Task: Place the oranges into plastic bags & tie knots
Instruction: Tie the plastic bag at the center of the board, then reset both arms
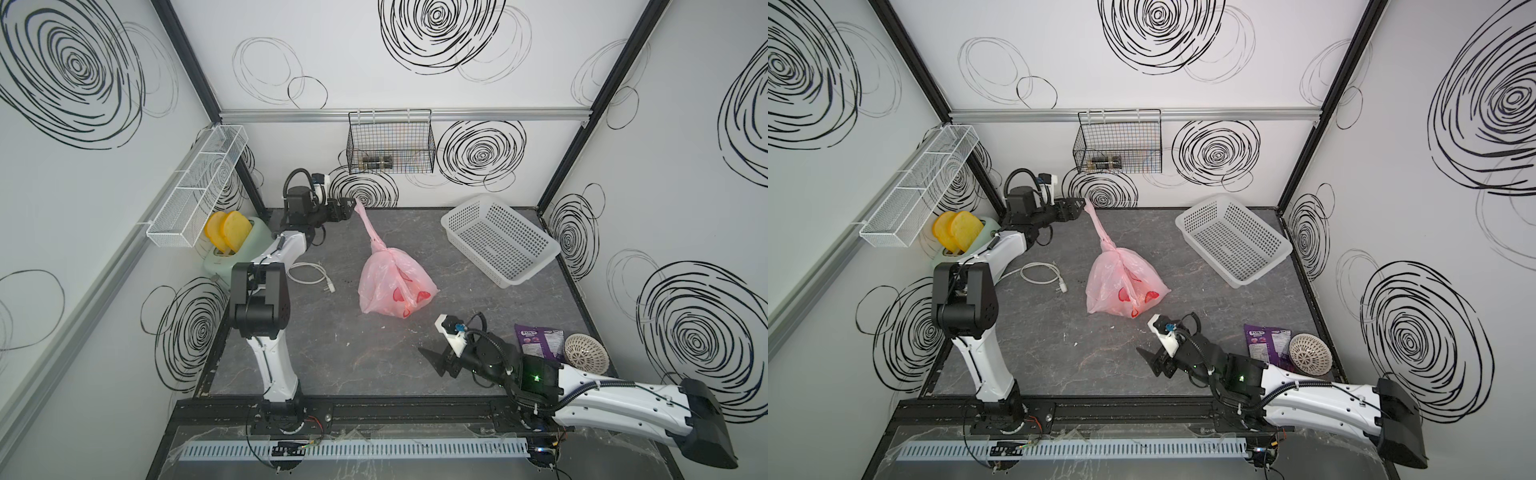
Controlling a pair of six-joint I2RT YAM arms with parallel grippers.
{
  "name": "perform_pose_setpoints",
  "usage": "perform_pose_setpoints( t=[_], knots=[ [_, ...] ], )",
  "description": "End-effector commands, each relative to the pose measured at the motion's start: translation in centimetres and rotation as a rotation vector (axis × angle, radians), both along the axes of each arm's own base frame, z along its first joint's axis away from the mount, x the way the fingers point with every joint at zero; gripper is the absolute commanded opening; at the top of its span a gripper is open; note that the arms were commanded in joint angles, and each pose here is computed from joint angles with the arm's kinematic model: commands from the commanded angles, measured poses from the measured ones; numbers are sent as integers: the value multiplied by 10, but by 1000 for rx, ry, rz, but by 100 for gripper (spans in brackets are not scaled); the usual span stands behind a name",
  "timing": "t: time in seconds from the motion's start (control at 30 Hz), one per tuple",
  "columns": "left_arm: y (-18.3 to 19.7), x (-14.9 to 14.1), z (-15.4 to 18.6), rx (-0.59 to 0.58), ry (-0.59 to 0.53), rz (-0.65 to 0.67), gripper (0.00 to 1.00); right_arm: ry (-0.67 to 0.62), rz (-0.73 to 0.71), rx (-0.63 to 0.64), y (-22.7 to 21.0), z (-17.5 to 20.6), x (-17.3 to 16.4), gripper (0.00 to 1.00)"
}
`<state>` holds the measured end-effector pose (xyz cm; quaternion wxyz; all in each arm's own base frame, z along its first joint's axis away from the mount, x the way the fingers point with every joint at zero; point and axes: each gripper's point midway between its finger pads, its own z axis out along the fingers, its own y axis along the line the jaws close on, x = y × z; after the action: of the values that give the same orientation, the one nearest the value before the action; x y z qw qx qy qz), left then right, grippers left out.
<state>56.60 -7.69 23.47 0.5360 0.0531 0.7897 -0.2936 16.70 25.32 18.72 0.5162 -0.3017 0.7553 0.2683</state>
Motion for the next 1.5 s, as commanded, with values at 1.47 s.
perform_pose_setpoints(
  t=[1.47],
  knots=[
    [115, -228, -65, 163, -358, 608, 96, -146, -777, -8, -246, -65, 210, 98]
  ],
)
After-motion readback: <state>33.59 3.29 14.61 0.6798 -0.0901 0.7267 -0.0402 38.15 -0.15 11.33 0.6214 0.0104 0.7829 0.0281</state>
